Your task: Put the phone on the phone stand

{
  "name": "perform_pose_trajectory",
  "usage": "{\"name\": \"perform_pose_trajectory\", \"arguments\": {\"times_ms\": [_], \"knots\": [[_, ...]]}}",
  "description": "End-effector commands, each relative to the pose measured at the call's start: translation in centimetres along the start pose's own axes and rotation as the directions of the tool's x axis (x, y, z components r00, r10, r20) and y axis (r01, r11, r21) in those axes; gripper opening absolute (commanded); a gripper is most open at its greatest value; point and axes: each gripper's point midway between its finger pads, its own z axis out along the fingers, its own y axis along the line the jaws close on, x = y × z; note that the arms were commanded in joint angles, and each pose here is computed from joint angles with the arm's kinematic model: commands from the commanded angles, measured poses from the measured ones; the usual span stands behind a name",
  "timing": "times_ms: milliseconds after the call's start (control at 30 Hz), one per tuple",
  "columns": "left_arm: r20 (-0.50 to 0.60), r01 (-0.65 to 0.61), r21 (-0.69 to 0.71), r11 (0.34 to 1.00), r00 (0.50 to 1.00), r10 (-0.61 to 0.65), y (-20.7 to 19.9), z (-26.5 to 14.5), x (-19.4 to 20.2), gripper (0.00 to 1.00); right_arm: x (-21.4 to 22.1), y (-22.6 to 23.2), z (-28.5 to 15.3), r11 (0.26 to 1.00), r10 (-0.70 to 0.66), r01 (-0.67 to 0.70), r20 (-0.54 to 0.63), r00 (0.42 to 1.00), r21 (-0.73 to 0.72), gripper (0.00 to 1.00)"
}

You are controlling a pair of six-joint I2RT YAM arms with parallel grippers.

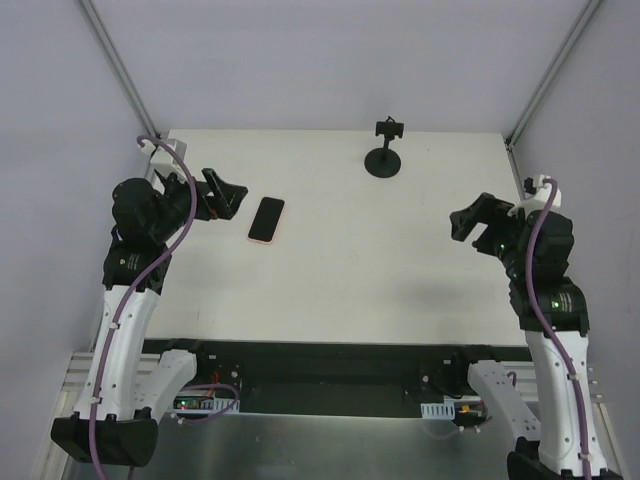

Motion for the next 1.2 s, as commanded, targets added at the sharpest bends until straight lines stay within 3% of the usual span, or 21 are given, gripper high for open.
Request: {"name": "perform_pose_trajectory", "arguments": {"times_ms": [0, 167, 400, 667, 833, 967, 1167], "knots": [[0.021, 0.009, 0.076, 0.997, 1.000, -0.011, -1.2, 0.5, -1.2, 0.95, -2.3, 3.4, 4.4, 0.988, 0.082, -0.074, 0.051, 0.995, -0.132, 0.96], [-0.026, 0.090, 0.153, 0.984, 0.996, -0.087, -1.5, 1.4, -0.5, 0.95, -4.4, 7.6, 8.6, 0.946, 0.196, -0.172, 0.062, 0.979, -0.274, 0.96], [-0.095, 0.168, 0.185, 0.968, 0.984, -0.152, -1.0, 2.9, 0.7, 0.94, -7.3, 12.5, 16.9, 0.836, 0.394, -0.381, -0.053, 0.918, -0.396, 0.96], [-0.146, 0.213, 0.194, 0.958, 0.971, -0.187, -0.6, 3.9, 1.8, 0.94, -8.8, 15.2, 24.2, 0.753, 0.472, -0.474, -0.127, 0.873, -0.457, 0.96], [-0.201, 0.268, 0.216, 0.939, 0.953, -0.226, -0.7, 4.5, 2.5, 0.93, -9.3, 17.1, 26.4, 0.673, 0.503, -0.503, -0.163, 0.849, -0.542, 0.96], [-0.230, 0.300, 0.211, 0.930, 0.940, -0.251, -0.5, 4.9, 3.1, 0.92, -7.4, 16.0, 29.1, 0.669, 0.510, -0.548, -0.226, 0.830, -0.502, 0.96], [-0.228, 0.321, 0.223, 0.921, 0.935, -0.270, -0.3, 5.1, 2.7, 0.92, -6.5, 11.5, 32.5, 0.684, 0.587, -0.617, -0.208, 0.782, -0.389, 0.96]]}}
